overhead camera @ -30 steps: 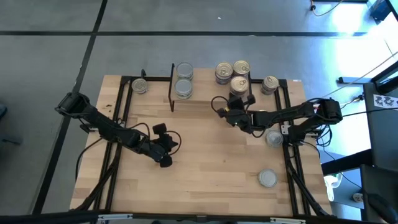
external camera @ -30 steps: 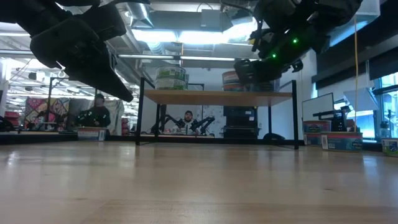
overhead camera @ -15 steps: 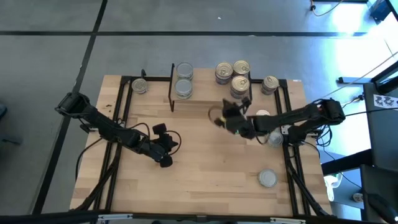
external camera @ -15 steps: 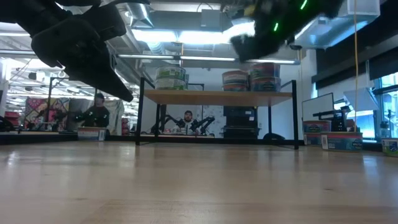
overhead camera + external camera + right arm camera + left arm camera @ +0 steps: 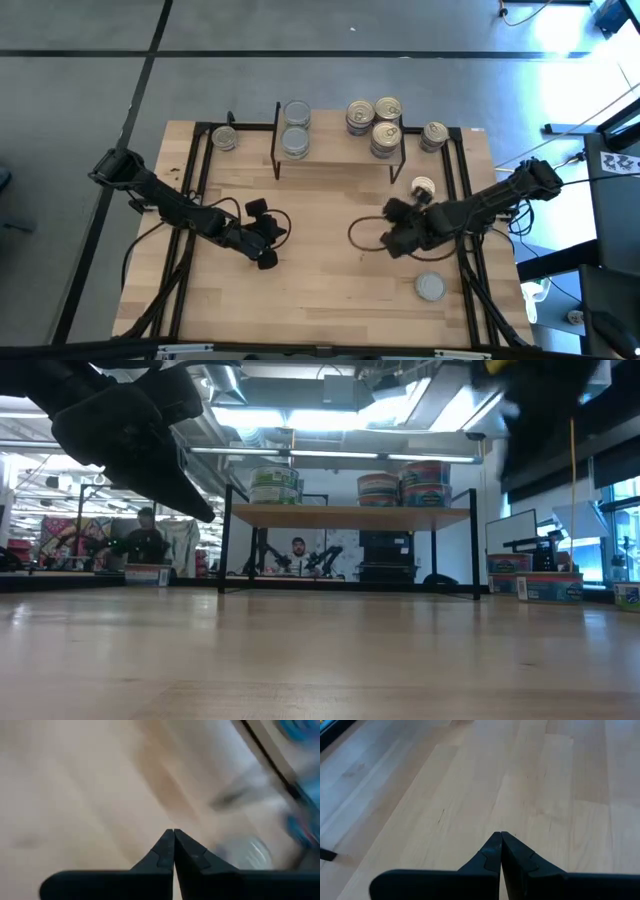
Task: Stack canned seafood by type on shelf
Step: Put the blue pink tuna can on the shelf aligned with the other blue pink tuna can
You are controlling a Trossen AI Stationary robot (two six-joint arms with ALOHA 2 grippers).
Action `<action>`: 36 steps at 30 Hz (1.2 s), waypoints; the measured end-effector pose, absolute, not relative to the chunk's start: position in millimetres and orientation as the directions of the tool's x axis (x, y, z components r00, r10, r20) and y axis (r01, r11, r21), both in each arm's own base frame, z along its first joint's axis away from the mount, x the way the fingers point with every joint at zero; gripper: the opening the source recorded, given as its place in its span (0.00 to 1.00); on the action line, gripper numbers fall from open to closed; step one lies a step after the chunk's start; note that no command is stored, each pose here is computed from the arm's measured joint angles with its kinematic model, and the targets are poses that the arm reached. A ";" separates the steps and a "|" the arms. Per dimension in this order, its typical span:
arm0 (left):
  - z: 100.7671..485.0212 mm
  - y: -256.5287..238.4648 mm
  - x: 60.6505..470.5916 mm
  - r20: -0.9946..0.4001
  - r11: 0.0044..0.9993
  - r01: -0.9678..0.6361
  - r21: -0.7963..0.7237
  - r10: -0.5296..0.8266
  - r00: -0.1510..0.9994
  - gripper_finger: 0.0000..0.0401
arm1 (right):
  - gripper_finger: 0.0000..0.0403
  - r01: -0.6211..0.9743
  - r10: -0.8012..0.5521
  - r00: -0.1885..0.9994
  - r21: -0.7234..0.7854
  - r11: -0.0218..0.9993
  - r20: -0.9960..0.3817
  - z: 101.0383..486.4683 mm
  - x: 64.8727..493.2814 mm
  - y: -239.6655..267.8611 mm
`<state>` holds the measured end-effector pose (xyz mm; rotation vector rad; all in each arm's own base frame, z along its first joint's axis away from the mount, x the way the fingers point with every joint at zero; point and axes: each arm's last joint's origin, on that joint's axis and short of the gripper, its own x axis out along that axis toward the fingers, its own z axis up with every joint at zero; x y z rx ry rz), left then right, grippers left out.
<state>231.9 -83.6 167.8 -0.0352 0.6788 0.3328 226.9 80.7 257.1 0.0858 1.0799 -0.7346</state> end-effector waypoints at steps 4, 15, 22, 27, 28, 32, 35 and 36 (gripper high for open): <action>167.8 -83.6 231.9 -0.621 0.947 -0.313 0.076 0.291 0.728 0.01 | 0.02 0.698 -0.602 0.050 -0.403 0.592 -0.797 241.0 206.9 61.0; 167.8 -83.6 231.9 -0.621 0.947 -0.310 0.080 0.291 0.728 0.01 | 0.02 0.763 -0.638 -0.230 -0.543 0.351 -0.735 187.6 186.1 0.3; 167.8 -83.6 231.9 -0.621 0.949 -0.302 0.090 0.291 0.728 0.01 | 0.02 0.800 -0.616 -0.233 -0.509 0.319 -0.752 155.1 180.6 -29.2; 167.8 -83.6 231.9 -0.621 0.949 -0.302 0.090 0.291 0.728 0.01 | 0.02 0.808 -0.564 -0.224 -0.475 0.348 -0.795 142.2 177.7 -39.8; 167.8 -83.6 231.9 -0.622 0.949 -0.302 0.090 0.291 0.727 0.01 | 0.02 0.803 -0.557 -0.220 -0.473 0.362 -0.800 142.0 177.9 -39.4; 167.9 -83.6 231.9 -0.621 0.949 -0.303 0.090 0.291 0.728 0.01 | 0.02 0.790 -0.533 -0.180 -0.444 0.422 -0.827 145.5 183.9 -30.5; 167.8 -83.6 231.9 -0.622 0.949 -0.302 0.090 0.291 0.728 0.01 | 0.02 0.794 -0.484 -0.092 -0.357 0.492 -0.870 154.0 197.3 -16.5; 167.8 -83.6 231.9 -0.622 0.949 -0.302 0.090 0.291 0.727 0.01 | 0.02 0.792 -0.460 -0.064 -0.326 0.517 -0.886 156.9 201.4 -11.4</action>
